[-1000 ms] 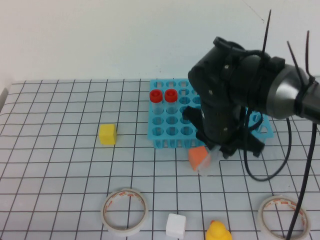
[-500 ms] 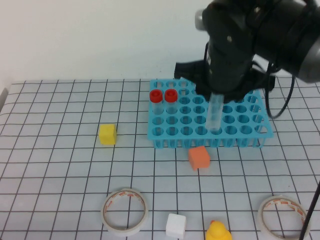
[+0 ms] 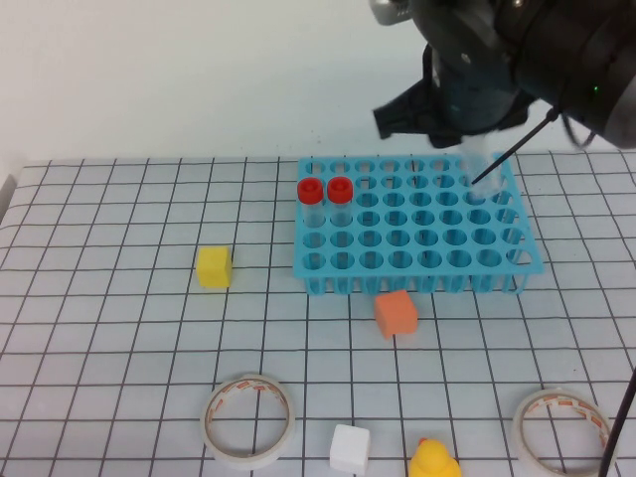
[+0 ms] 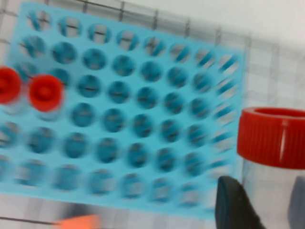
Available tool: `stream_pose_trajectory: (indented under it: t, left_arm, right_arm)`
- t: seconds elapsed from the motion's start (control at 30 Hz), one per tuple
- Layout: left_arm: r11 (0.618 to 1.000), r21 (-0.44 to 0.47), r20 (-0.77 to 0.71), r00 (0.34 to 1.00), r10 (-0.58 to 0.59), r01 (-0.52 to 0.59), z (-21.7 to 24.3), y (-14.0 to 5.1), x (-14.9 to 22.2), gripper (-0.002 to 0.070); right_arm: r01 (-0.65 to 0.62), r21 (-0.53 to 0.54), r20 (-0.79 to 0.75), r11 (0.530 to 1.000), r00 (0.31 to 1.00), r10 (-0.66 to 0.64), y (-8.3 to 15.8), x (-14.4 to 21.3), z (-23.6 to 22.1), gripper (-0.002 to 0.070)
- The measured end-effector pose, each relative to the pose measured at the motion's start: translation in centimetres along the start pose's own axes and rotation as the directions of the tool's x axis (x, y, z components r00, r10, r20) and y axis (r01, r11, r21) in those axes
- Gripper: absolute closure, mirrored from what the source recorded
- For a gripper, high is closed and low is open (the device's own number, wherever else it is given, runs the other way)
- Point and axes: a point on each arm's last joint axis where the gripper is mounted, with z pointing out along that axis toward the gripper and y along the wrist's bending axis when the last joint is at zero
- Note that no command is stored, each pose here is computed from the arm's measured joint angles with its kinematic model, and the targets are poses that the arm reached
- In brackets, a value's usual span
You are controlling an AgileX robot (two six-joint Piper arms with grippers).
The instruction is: Place the test tubes
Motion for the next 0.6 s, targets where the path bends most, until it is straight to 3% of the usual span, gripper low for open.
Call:
stream_pose_trajectory:
  t: [0.1, 0.27, 0.4, 0.6]
  left_arm:
    - [1.000, 0.000, 0.000, 1.000, 0.000, 0.000, 0.0, 0.0, 0.0, 0.0676]
    - [1.000, 0.000, 0.000, 1.000, 0.000, 0.000, 0.0, 0.0, 0.0, 0.0676]
    - [1.000, 0.000, 0.000, 1.000, 0.000, 0.000, 0.0, 0.0, 0.0, 0.0676]
    - [1.000, -0.002, 0.007, 1.000, 0.002, -0.002, 0.0, 0.0, -0.1, 0.0676]
  right_arm:
    - [0.180, 0.080, 0.036, 0.980, 0.982, -0.183, -0.7, -0.5, 0.0, 0.0438]
    - [0.300, 0.207, 0.064, 0.931, 0.946, -0.319, -1.6, -1.1, -0.2, 0.0438]
    - [0.254, 0.250, 0.108, 0.934, 0.952, -0.288, -2.2, -1.6, -0.8, 0.0438]
    - [0.136, 0.190, 0.249, 0.972, 0.951, -0.181, -3.8, -2.5, -4.2, 0.0438]
